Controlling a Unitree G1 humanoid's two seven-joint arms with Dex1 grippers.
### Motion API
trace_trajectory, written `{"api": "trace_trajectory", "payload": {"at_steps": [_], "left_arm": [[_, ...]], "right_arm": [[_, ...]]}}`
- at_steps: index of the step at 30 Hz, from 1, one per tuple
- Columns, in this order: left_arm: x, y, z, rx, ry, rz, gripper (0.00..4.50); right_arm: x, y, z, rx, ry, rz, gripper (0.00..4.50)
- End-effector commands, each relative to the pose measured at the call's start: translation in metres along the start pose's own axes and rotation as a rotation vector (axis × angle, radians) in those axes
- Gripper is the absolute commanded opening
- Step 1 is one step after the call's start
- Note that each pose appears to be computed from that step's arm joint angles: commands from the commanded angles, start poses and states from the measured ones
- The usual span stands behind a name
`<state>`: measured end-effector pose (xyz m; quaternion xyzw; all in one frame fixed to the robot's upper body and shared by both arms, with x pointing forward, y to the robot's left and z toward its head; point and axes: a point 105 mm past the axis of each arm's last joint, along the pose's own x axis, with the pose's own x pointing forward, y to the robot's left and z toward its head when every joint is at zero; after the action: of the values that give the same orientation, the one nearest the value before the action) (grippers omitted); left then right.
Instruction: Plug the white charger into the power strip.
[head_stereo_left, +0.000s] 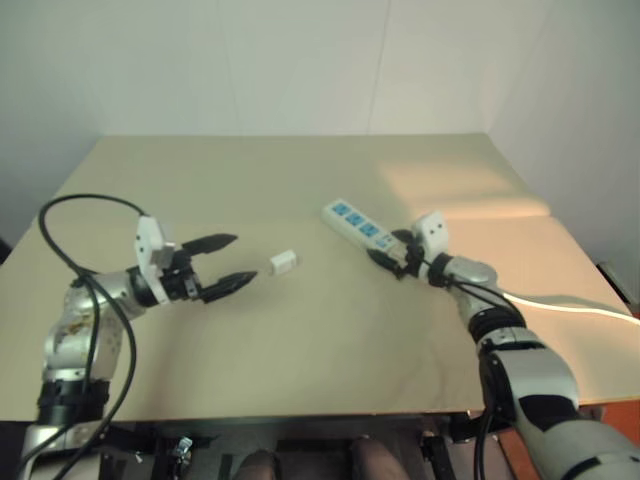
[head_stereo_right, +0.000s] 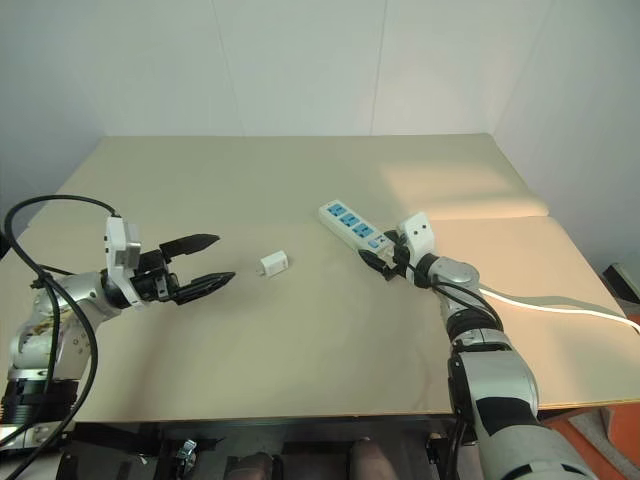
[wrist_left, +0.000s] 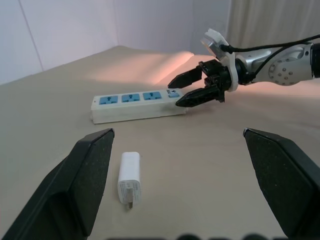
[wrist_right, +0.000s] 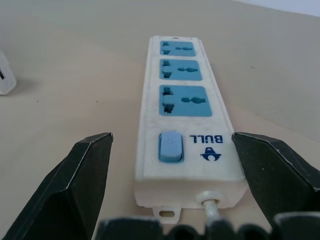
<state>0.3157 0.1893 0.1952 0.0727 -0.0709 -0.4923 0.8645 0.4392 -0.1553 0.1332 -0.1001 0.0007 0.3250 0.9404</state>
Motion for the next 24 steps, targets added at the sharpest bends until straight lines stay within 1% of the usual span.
{"api": "trace_trajectory", "payload": {"at_steps": [1,3,9,13,19,22,23,24], "left_arm": [[0.005,-0.004,0.012,0.055,-0.028,-0.015,4.50],[0.007,-0.006,0.012,0.051,-0.033,-0.018,4.50],[0.015,-0.007,0.014,0.047,-0.060,-0.019,4.50],[0.016,-0.007,0.015,0.045,-0.067,-0.026,4.50],[0.015,-0.007,0.013,0.040,-0.067,-0.026,4.50],[0.016,-0.007,0.012,0.039,-0.064,-0.023,4.50],[0.017,-0.007,0.012,0.040,-0.064,-0.023,4.50],[0.017,-0.007,0.011,0.040,-0.064,-0.022,4.50]], "right_arm": [[0.003,0.002,-0.002,0.053,0.015,0.007,4.47],[0.005,0.003,-0.001,0.049,0.005,0.004,4.47],[0.006,-0.012,0.009,0.075,-0.034,-0.116,4.47],[0.005,-0.010,0.003,0.026,0.007,-0.104,4.47],[0.004,-0.008,0.000,0.071,0.010,-0.083,4.47],[0.005,-0.007,0.000,0.111,0.000,-0.073,3.90],[0.005,-0.006,0.000,0.114,-0.005,-0.068,3.58],[0.005,-0.006,0.000,0.105,-0.004,-0.064,3.43]]}}
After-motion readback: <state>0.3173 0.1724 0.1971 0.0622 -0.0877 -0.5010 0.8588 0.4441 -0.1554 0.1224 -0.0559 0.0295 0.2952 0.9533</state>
